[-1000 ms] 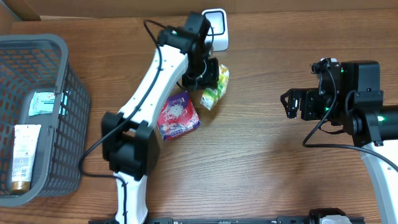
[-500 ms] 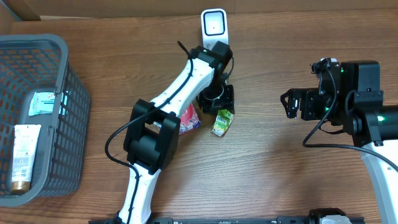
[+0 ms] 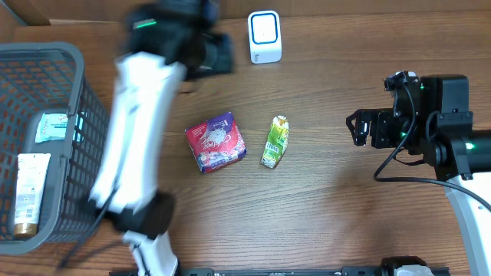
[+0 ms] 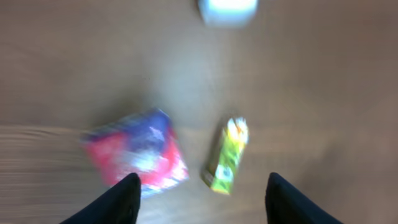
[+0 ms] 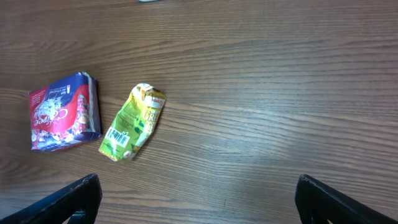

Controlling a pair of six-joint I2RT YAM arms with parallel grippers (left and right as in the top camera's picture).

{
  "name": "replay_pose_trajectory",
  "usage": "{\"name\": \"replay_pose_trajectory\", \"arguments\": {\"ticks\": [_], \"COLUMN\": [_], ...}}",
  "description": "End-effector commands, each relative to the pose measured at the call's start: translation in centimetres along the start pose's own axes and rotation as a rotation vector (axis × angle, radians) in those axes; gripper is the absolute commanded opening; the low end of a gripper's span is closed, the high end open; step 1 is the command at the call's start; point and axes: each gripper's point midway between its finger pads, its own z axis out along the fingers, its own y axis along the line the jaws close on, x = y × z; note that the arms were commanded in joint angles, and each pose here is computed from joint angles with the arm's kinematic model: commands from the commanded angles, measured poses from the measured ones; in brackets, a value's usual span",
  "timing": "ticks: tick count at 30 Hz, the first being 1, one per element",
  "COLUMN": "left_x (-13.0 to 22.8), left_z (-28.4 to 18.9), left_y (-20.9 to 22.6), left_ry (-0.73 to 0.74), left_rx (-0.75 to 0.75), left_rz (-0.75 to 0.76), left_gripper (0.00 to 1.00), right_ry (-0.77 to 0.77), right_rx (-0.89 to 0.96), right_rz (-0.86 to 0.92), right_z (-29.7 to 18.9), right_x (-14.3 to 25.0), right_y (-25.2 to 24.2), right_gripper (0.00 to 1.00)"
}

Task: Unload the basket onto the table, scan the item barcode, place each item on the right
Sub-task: 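Place the yellow-green carton right of the snack pack, release left gripper, then reach the left gripper into the basket and grasp the mint-green tissue pack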

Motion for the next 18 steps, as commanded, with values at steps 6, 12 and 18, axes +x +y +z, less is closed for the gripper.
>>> {"name": "replay_pose_trajectory", "arguments": {"ticks": [6, 12, 18], "left_x": [0.1, 2.8, 3.4], "left_z": [-15.2, -15.7, -11.3], "left_y": [16.0, 25.8, 32.6], "left_ry": [-0.337, -0.286, -0.216], "left_rx": [-0.322, -0.448, -0.491], "left_rz": [-0.289, -0.595, -0.761], "left_gripper": [0.59, 0.61, 0.61], "right_ry": [-0.026, -0.025, -0.025], "right_rx": [0.001, 0.001, 0.001], "right_rz": [-0.016, -0.016, -0.013], "right_z": [-0.5, -0.5, -0.5], "right_x": [-0.8, -0.7, -0.7], "right_y": [0.3, 0.3, 0.3], "right_gripper": [1.0, 1.0, 1.0]}}
